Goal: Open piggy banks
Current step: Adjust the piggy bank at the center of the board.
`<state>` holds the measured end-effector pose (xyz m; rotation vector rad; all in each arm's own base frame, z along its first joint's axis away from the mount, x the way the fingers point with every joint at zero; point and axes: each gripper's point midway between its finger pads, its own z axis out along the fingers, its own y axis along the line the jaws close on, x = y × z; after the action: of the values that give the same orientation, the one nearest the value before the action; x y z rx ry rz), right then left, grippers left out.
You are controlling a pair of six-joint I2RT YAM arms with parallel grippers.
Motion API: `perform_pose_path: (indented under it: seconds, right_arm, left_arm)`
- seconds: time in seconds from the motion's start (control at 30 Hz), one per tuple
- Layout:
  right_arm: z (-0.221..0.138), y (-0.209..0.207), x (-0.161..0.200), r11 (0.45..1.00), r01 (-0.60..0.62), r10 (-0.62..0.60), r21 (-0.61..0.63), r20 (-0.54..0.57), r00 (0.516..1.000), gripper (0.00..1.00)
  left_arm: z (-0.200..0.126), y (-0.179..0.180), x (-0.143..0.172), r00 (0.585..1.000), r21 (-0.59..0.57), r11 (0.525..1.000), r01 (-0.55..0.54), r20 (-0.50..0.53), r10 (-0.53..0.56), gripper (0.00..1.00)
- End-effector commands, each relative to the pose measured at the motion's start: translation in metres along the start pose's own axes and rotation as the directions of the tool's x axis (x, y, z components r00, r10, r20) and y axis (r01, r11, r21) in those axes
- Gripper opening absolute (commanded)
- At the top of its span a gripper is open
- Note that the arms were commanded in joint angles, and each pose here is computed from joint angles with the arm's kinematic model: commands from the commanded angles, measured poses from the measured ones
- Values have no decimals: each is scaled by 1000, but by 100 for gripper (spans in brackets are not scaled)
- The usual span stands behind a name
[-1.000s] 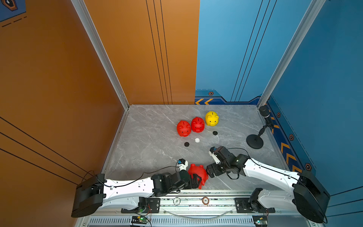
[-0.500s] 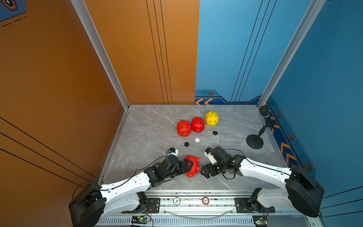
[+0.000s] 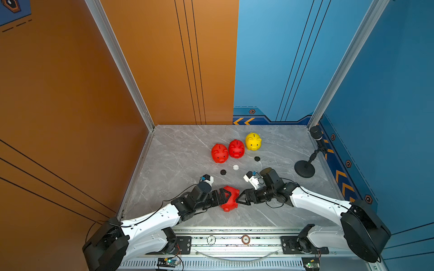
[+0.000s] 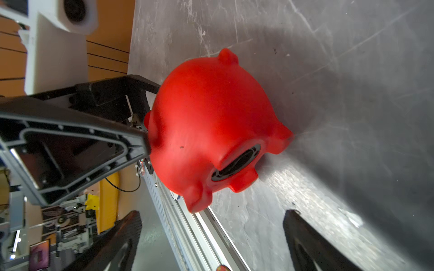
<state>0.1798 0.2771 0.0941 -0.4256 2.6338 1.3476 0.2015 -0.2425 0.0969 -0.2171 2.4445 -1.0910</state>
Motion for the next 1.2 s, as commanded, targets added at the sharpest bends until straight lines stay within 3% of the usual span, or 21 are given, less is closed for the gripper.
perform_pose_path:
  seconds: [0.0, 0.33, 0.47, 0.83, 1.17]
  right_arm:
    - [7, 7, -16, 991, -112, 117, -75, 66, 991, 91]
    - [17, 14, -27, 979, -193, 200, -64, 131, 971, 94]
    - [21, 9, -26, 967, -256, 250, 10, 178, 952, 95]
    - [37, 11, -38, 943, -305, 264, 130, 262, 928, 100]
    - [58, 1, -29, 884, -295, 189, 362, 301, 935, 100]
  left_arm:
    - [-6, 8, -1, 1000, -6, 1000, -12, 6, 12, 98]
    - [-43, 36, -33, 986, -94, 995, 45, 164, -29, 98]
    - [-57, 45, -42, 976, -95, 993, 72, 210, -51, 98]
    - [-63, 53, -35, 982, -77, 996, 52, 183, -37, 98]
    - [-69, 60, -33, 979, -66, 997, 45, 204, -30, 98]
